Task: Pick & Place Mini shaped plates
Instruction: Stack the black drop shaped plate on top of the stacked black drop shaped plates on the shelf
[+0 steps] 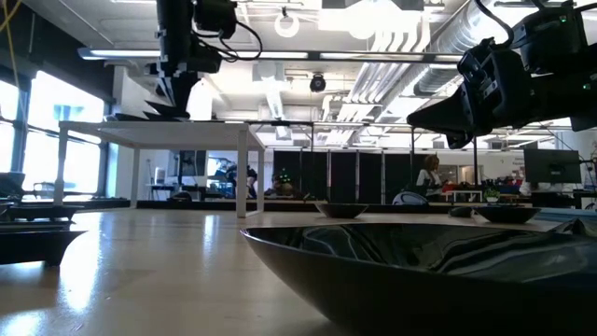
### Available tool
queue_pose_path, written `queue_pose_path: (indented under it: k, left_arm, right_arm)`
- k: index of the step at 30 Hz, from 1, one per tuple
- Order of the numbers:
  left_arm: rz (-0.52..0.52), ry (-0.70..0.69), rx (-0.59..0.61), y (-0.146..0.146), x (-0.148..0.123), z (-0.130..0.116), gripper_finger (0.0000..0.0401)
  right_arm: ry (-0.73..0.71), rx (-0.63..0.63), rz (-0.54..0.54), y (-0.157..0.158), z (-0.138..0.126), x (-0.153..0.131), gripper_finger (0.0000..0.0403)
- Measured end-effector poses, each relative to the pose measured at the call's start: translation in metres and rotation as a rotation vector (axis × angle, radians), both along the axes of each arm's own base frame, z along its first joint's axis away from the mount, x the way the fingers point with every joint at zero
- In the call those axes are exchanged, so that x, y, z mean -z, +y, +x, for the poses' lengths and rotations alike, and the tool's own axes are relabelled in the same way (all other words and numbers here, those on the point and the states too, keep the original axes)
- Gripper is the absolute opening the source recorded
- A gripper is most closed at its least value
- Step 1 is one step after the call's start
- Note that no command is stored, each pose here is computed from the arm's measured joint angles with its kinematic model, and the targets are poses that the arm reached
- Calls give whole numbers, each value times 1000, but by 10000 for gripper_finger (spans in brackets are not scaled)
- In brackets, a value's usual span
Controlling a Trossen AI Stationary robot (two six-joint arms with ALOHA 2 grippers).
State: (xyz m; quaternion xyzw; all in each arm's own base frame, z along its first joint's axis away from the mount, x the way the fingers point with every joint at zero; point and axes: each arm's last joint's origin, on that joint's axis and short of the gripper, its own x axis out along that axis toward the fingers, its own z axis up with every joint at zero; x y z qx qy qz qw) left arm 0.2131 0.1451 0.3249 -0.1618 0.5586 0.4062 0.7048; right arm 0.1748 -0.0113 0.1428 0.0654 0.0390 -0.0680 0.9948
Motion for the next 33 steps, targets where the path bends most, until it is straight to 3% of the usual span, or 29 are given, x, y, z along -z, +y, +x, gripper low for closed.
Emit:
queue_pose_path:
  k: [23, 33]
  left_arm:
    - [-26, 18, -33, 5, 9, 0, 3]
    - [-23, 22, -25, 6, 8, 0, 67]
  right_arm:
    - [0, -6, 1, 0, 0, 0, 0]
    - [1, -5, -1, 0, 0, 0, 0]
